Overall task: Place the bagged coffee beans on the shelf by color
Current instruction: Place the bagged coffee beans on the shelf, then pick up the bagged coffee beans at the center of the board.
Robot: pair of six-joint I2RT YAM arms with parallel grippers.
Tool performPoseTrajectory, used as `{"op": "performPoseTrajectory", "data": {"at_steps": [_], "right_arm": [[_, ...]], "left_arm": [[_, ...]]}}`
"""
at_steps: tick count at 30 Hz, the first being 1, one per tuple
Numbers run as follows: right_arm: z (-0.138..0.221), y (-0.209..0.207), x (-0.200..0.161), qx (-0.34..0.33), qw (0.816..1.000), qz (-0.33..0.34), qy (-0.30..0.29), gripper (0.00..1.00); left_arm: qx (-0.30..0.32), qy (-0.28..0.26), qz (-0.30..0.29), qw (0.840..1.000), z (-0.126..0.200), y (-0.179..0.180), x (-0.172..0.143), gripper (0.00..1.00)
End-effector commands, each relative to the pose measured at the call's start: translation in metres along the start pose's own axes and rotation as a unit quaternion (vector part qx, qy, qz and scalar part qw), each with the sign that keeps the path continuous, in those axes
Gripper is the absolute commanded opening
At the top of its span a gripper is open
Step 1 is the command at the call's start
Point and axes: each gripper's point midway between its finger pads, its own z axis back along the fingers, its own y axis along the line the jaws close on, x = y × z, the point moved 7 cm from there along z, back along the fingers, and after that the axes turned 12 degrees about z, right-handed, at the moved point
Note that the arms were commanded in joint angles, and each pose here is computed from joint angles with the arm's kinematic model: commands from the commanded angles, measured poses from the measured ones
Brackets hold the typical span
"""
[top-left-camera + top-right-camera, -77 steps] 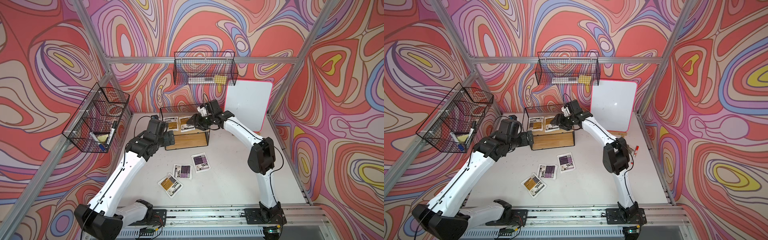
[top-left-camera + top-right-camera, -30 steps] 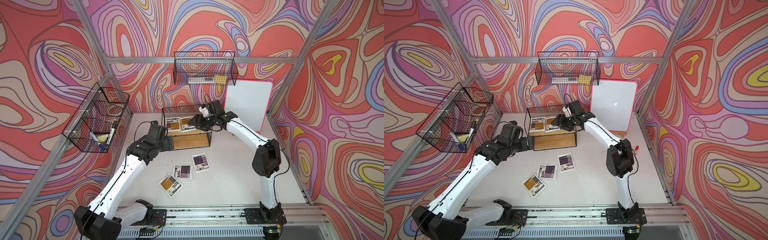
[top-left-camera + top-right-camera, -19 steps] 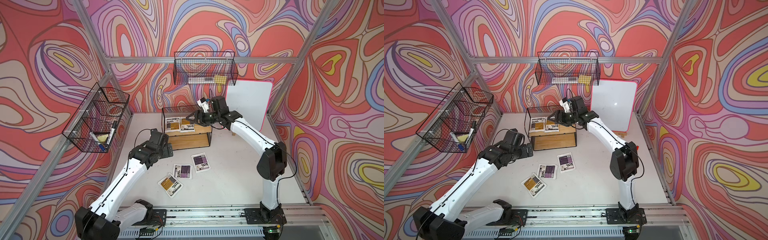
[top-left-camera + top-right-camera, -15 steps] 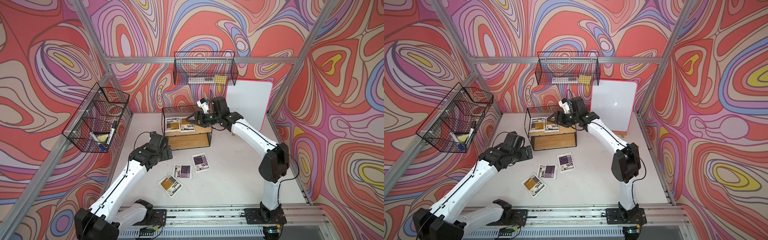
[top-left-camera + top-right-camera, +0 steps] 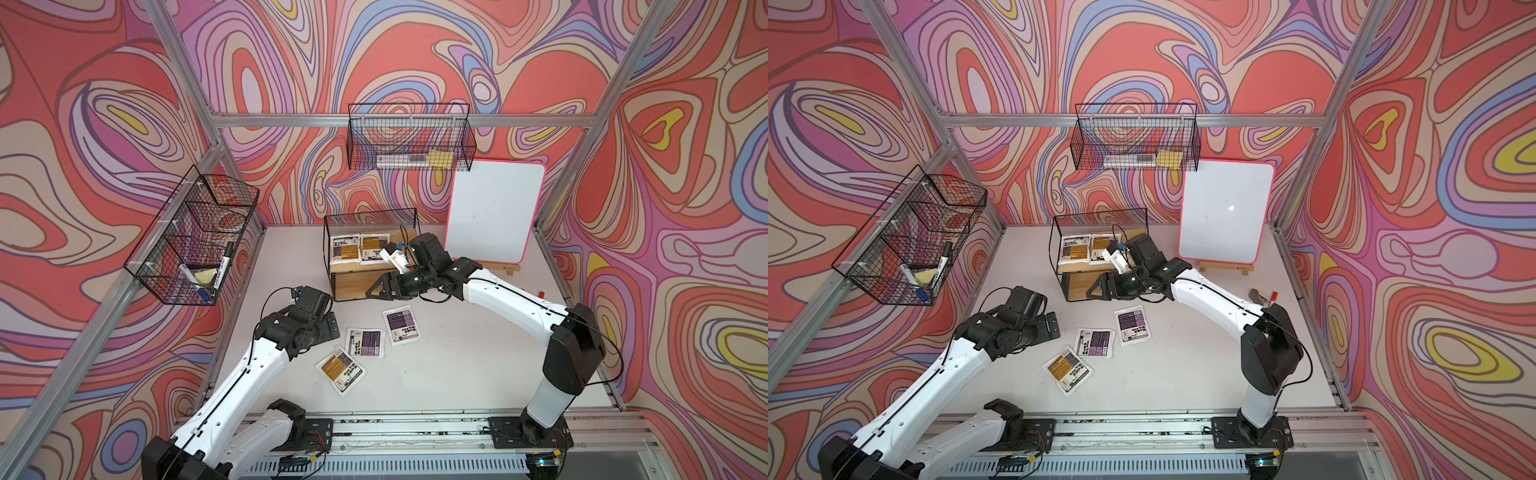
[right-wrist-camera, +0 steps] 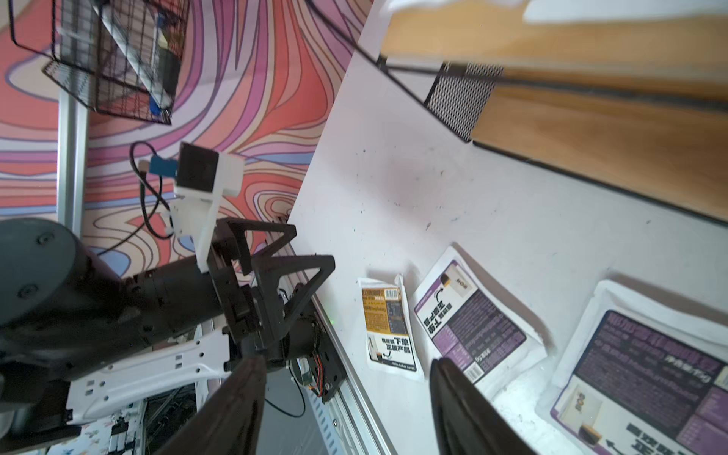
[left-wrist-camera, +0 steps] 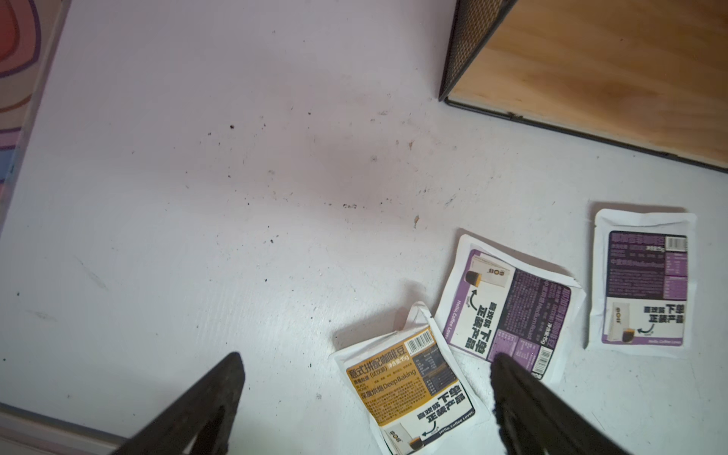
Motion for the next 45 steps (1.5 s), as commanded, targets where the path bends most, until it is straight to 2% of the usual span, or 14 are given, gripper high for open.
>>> {"op": "performPoseTrajectory", "data": {"at_steps": [1,5,10,13,20,34,45], "right_arm": [[-0.009,0.0,-0.033,-0.005,0.999,0.009,0.041,0.67],[-0.023,0.002,-0.072,0.005,0.995,0.007,0.095,0.67],[-0.037,-0.002,-0.108,0.013,0.99,-0.005,0.144,0.67],[-0.045,-0.005,-0.118,0.021,0.987,-0.012,0.159,0.67],[-0.07,-0.009,-0.137,0.037,0.978,-0.013,0.204,0.67],[-0.107,-0.024,-0.141,0.037,0.969,-0.017,0.244,0.67],[-0.13,-0.029,-0.135,0.063,0.965,-0.038,0.253,0.67]], "left_arm": [[0.034,0.037,0.034,0.998,-0.006,0.018,-0.017,0.99],[0.056,0.037,0.053,0.996,-0.008,0.024,-0.028,0.99],[0.085,0.07,0.091,0.99,-0.024,0.03,-0.048,0.99],[0.099,0.077,0.101,0.987,-0.03,0.033,-0.057,0.99],[0.131,0.072,0.084,0.985,-0.044,0.038,-0.062,0.99],[0.136,0.093,0.06,0.984,-0.078,0.033,-0.074,0.99],[0.132,0.088,0.052,0.986,-0.075,0.036,-0.074,0.99]]}}
